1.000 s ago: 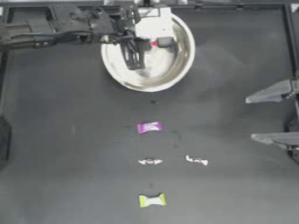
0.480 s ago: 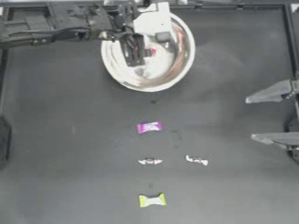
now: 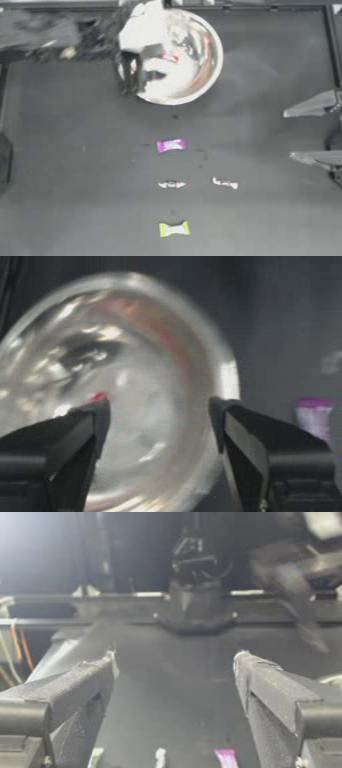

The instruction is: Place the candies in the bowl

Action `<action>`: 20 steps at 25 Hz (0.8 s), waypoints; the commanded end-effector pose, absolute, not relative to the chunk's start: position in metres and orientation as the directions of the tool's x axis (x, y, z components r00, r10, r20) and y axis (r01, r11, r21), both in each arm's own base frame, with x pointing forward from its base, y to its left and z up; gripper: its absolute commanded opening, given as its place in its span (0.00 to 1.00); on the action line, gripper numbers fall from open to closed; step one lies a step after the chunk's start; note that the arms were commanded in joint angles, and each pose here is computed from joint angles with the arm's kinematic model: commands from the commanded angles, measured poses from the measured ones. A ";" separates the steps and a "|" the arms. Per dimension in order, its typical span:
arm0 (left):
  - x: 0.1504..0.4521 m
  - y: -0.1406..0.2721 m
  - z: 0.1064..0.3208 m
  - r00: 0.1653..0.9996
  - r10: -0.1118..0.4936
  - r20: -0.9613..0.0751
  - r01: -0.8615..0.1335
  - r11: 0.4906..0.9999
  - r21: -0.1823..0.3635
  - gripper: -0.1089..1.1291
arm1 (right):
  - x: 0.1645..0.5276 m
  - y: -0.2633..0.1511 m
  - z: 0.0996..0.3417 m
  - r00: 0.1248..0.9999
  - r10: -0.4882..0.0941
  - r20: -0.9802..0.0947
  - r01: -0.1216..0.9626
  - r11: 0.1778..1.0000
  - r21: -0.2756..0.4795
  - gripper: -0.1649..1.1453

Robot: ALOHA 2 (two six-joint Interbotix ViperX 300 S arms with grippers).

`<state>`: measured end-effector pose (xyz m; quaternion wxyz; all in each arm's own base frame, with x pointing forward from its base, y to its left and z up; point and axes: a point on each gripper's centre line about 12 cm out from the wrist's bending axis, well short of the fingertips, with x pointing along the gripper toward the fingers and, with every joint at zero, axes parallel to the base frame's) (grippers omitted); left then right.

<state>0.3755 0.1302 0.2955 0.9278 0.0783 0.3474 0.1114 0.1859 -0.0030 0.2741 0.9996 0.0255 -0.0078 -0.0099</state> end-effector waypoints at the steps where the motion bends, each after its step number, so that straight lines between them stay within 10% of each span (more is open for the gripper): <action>1: 0.341 0.087 0.344 0.858 0.215 -0.466 -0.126 0.968 0.215 0.80 | 0.187 -0.003 0.278 1.000 -0.022 0.020 0.021 0.998 0.059 0.88; 20: 0.219 0.017 0.295 0.990 0.084 -0.116 -0.080 0.996 0.034 0.77 | 0.185 -0.003 0.283 1.000 -0.021 0.009 0.020 0.998 0.067 0.88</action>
